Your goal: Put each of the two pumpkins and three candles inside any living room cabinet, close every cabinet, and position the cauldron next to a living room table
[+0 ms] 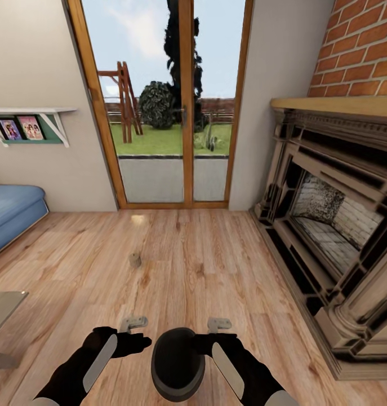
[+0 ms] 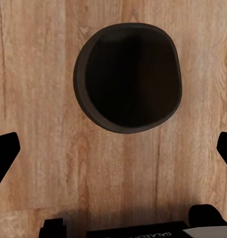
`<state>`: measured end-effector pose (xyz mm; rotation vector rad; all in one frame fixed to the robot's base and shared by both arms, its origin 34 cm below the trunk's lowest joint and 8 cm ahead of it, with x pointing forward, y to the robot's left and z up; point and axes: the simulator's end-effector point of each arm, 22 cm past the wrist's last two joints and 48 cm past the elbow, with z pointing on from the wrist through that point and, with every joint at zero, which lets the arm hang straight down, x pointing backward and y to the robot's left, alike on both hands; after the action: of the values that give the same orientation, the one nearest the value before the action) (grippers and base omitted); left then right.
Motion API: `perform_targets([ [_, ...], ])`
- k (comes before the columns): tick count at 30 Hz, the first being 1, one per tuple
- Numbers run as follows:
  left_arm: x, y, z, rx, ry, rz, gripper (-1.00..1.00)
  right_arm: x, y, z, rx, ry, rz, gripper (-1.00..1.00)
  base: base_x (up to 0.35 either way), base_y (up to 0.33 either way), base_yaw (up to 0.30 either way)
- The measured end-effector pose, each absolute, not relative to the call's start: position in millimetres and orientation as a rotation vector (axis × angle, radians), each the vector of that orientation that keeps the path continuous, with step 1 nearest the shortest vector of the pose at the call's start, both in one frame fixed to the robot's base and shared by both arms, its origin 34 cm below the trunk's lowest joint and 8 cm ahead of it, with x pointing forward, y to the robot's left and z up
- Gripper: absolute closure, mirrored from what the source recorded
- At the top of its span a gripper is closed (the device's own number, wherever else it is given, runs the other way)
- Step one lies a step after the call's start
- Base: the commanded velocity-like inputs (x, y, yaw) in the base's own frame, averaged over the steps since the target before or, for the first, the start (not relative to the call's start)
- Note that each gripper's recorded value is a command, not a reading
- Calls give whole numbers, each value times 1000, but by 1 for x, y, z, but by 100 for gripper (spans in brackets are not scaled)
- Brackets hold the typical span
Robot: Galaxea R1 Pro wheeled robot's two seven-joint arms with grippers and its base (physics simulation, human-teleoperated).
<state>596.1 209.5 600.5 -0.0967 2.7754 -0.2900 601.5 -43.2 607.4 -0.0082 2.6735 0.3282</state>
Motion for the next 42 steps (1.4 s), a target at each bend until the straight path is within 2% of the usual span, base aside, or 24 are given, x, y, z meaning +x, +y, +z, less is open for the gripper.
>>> perform_targets([
  [42, 590, 207, 524, -96, 2773, -294, -100, 594, -46, 529, -11, 2676, 321, -100, 0, 0, 0],
])
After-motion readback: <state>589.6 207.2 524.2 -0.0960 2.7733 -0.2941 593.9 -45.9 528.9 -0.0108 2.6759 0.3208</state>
